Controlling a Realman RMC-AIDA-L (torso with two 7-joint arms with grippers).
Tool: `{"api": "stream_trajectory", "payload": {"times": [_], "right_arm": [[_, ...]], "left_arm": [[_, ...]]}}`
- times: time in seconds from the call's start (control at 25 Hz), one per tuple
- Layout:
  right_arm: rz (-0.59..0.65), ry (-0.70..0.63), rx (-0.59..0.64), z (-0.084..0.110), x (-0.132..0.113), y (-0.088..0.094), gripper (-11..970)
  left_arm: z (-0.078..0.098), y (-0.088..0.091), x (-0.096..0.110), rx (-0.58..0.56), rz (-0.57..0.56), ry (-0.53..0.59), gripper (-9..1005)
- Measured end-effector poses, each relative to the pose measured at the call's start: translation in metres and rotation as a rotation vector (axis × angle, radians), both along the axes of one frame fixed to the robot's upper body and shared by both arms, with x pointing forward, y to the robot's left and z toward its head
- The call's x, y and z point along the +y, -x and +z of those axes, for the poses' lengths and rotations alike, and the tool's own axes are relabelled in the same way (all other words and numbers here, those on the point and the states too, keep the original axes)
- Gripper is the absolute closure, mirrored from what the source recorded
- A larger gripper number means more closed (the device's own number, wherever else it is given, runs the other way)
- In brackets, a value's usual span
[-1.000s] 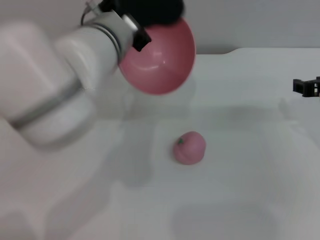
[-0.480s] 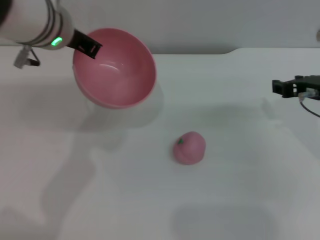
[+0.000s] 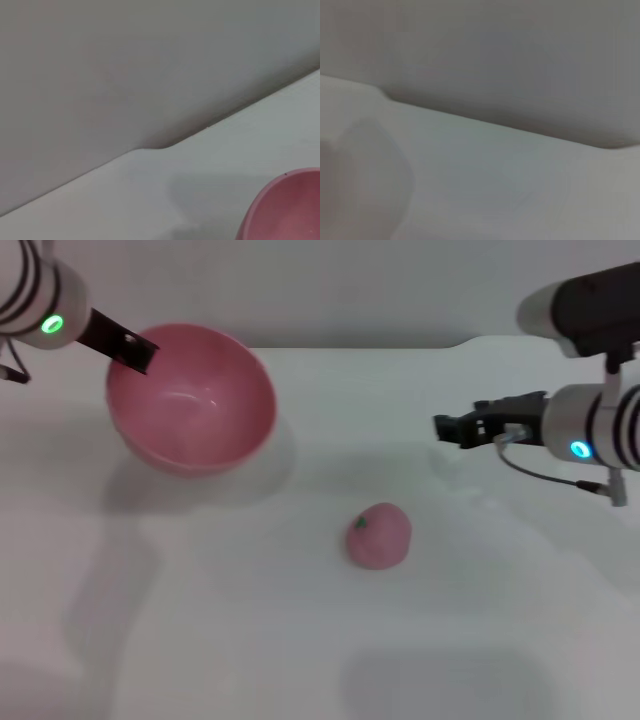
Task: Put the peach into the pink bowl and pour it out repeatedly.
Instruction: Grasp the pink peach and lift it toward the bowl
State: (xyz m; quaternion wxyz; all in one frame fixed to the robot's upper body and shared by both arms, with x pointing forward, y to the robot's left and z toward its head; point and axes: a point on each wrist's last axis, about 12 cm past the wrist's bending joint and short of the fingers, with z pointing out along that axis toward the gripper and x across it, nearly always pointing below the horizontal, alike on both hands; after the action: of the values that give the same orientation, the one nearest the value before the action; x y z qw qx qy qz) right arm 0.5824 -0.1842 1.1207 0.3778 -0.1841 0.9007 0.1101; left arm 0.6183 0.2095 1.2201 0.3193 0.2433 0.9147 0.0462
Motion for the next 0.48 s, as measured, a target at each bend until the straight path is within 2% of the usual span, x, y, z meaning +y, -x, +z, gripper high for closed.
{"api": "stream_trajectory", "payload": {"times": [0.16, 0.2, 0.36, 0.48], "right_arm": [[0.088, -0.005, -0.008, 0.002, 0.027, 0.01, 414], [0.088, -0.005, -0.008, 0.002, 0.027, 0.01, 414], [0.165, -0.044, 0.037, -0.012, 0.054, 0.023, 414], [0.179, -0.053, 0.053, -0.017, 0.06, 0.027, 415]], "left_arm": [[0.003, -0.005, 0.016, -0.02, 0.068, -0.03, 948], [0.003, -0.005, 0.016, -0.02, 0.068, -0.03, 948], [0.001, -0.007, 0.017, -0.02, 0.073, -0.033, 948], [0.0, -0.009, 0.016, -0.019, 0.069, -0.035, 948]]}}
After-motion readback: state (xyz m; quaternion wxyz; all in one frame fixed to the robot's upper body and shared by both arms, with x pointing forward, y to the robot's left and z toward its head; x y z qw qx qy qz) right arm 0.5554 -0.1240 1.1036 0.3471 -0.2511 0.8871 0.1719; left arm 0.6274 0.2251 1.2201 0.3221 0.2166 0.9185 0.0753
